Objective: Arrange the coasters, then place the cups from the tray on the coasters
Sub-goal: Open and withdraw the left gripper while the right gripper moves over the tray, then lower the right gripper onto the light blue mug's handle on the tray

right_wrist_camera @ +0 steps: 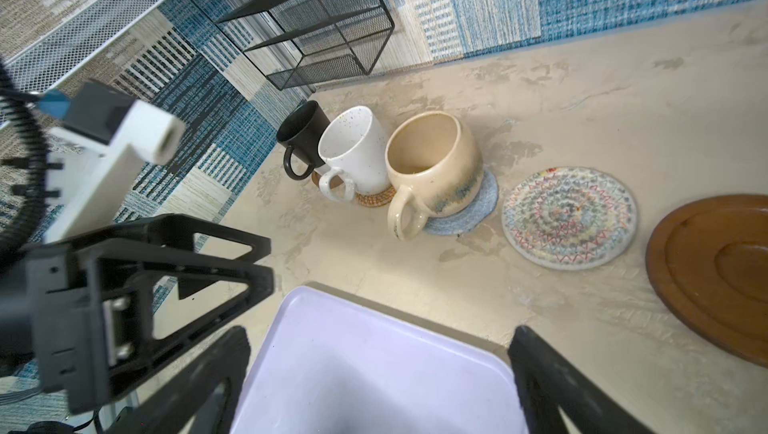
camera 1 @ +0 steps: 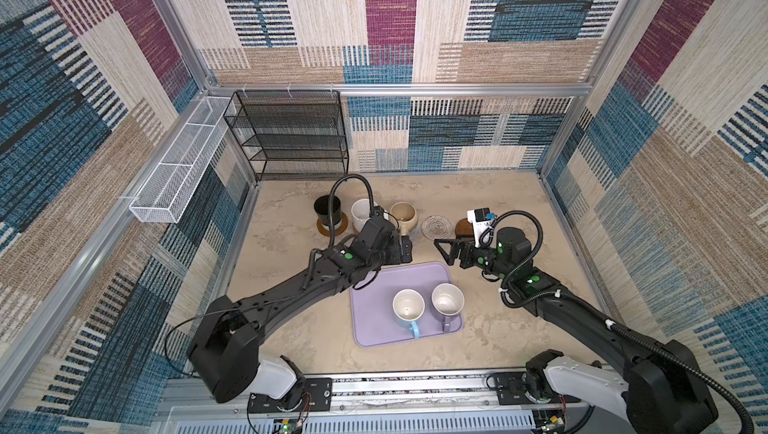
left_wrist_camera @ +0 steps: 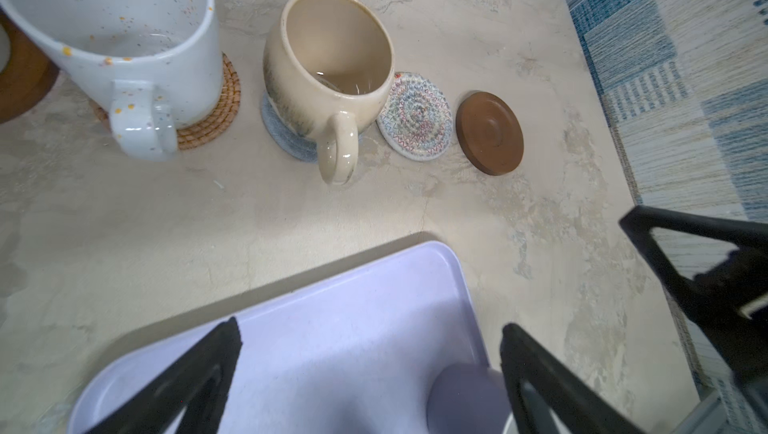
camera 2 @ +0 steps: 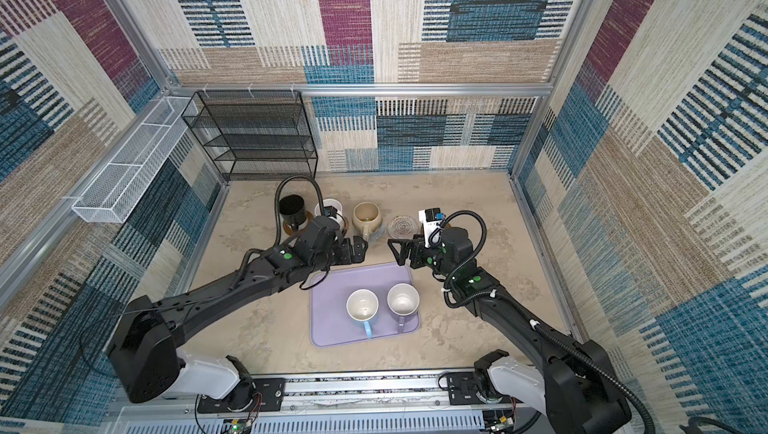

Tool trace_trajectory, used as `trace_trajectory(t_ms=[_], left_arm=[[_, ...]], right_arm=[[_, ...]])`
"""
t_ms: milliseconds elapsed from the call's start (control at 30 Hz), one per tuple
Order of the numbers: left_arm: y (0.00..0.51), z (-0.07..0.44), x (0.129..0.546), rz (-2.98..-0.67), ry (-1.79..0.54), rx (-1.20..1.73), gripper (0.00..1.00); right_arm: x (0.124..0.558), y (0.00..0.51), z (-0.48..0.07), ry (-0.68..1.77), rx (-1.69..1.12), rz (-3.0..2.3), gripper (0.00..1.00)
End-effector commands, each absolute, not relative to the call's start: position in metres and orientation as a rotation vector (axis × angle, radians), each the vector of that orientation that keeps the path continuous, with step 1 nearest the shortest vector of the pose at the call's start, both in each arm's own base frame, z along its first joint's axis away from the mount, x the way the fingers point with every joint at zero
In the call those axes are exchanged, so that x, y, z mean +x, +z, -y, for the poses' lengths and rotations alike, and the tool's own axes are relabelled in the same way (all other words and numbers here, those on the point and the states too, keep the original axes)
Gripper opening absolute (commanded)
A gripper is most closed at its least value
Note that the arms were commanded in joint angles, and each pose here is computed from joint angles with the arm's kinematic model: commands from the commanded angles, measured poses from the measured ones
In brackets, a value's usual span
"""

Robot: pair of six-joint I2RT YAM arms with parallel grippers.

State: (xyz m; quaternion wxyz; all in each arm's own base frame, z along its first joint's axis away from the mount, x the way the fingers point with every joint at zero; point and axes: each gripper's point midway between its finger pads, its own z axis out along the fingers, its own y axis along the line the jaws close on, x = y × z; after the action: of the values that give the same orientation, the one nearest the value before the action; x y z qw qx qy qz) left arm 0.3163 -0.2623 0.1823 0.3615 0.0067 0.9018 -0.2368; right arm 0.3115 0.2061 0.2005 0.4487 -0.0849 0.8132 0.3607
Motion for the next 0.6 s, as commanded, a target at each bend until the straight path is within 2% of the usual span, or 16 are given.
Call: trace_trajectory(t_ms=[0, 267, 567], left_arm=[[0.196, 0.259, 0.302, -2.258, -0.71, 0.004, 1.0], [0.21, 0.224, 0.266, -2.173, -0.739, 0.026, 1.0], [0.201, 0.211, 0.252, -2.2, -0.704, 0.057, 0.99]], right_arm=[[0.302, 0.194, -0.216, 0.893, -0.198, -2.089, 0.99], [0.281, 0.197, -0.235, 0.756, -0.243, -2.175, 0.97], [0.237, 0.193, -0.258, 0.786, -0.322, -2.249, 0.91]])
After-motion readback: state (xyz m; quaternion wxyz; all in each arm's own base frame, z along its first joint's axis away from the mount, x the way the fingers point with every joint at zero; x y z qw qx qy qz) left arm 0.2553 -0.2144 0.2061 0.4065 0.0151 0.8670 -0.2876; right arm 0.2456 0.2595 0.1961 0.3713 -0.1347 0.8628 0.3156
